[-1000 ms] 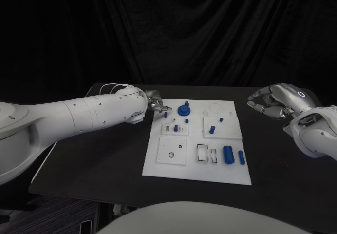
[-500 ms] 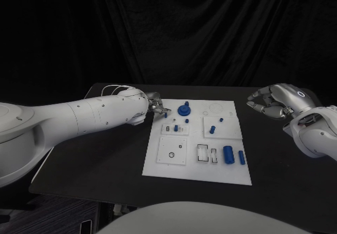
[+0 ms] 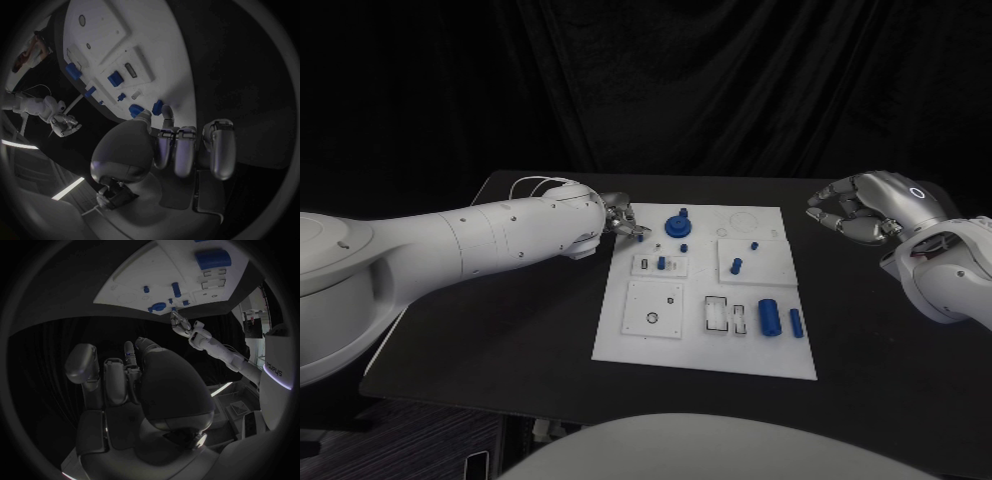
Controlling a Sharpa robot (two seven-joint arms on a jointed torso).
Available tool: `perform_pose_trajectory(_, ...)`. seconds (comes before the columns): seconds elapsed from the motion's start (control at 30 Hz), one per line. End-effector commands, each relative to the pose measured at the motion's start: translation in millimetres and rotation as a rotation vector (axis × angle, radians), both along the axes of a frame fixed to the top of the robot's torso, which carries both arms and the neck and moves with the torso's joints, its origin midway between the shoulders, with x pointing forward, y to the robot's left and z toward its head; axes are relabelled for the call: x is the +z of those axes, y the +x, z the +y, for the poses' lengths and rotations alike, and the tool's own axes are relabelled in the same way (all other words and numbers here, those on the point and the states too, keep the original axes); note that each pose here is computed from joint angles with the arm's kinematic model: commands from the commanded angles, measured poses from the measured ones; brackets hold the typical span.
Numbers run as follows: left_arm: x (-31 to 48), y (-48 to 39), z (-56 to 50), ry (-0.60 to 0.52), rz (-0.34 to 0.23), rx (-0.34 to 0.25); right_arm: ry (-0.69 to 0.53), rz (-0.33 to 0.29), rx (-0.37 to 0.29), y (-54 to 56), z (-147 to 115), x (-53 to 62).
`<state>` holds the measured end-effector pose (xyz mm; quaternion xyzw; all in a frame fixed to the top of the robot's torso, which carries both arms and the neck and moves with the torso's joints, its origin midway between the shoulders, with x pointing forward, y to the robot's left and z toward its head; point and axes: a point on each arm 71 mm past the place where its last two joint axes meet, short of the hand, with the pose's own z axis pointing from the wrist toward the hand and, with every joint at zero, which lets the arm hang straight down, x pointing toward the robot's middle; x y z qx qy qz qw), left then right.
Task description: Assemble the parts on the task board
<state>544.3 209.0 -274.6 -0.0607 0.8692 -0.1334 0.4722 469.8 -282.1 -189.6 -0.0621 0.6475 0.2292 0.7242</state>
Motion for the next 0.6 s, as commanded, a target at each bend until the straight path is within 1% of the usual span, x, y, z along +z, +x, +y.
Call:
perform_pose_trajectory(0.03,-1.4,-1.1,-3.3,-0.006,0.009,-0.018,0.000,0.002,-0.015,0.2,-0.9,-0.7)
perform_pose_trajectory(0.6,-1.1,-1.9,-4.5,-0.024,-0.004,-0.037,0.000,0.004,-0.020,0.1,-1.5,-0.9)
